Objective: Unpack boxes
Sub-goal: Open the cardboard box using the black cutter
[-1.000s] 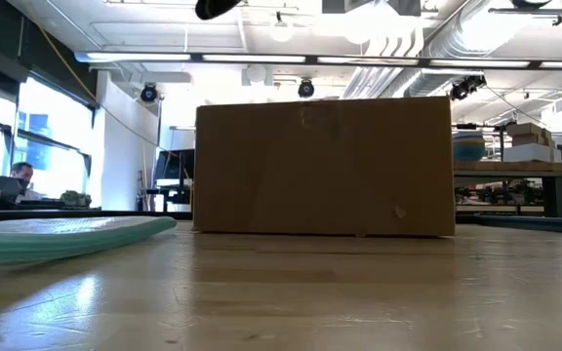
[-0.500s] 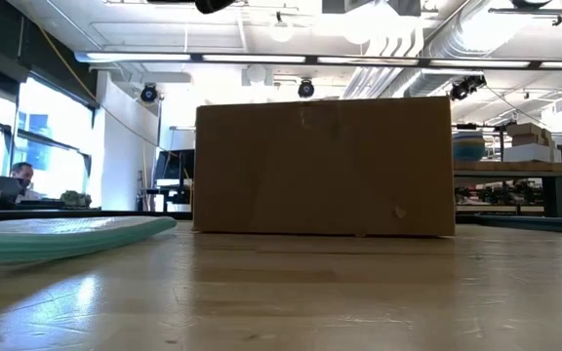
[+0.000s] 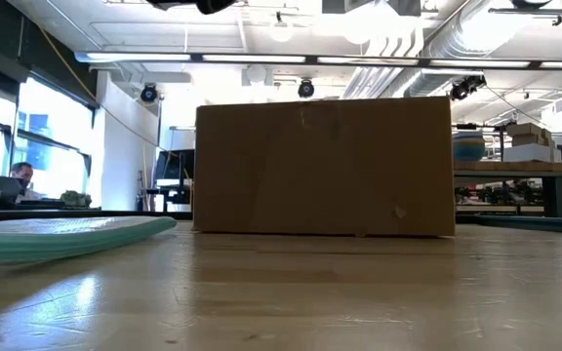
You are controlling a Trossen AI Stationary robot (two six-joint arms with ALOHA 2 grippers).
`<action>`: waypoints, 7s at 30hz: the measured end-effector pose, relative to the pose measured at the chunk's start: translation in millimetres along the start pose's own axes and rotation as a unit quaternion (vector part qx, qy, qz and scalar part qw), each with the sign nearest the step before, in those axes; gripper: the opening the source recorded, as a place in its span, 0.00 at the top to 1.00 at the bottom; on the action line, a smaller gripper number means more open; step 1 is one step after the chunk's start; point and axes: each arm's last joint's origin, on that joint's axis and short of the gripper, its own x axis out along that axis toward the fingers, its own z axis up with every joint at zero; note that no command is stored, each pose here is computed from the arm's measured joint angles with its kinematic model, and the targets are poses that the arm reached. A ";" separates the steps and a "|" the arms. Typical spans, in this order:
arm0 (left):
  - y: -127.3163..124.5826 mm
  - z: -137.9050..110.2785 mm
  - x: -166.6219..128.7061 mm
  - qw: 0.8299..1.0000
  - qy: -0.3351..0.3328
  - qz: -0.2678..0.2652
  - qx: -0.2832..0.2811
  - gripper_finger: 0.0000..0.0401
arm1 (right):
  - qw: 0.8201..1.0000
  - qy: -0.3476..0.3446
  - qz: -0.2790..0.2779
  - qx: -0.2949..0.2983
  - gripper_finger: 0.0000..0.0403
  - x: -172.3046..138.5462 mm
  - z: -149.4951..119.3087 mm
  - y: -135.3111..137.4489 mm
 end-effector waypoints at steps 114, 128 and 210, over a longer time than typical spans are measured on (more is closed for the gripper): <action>55.1 -14.7 -18.9 0.910 -0.290 -0.175 -0.238 0.83 | 0.991 -0.127 0.045 -0.024 0.67 30.8 -35.6 0.1; 54.1 -16.5 -17.9 0.916 -0.278 -0.165 -0.237 0.61 | 0.993 -0.114 -0.026 -0.025 0.84 26.5 -36.0 1.6; 67.6 -31.5 -18.2 0.923 -0.145 0.043 -0.354 0.90 | 0.971 0.150 0.006 -0.184 0.66 23.2 -13.4 -55.5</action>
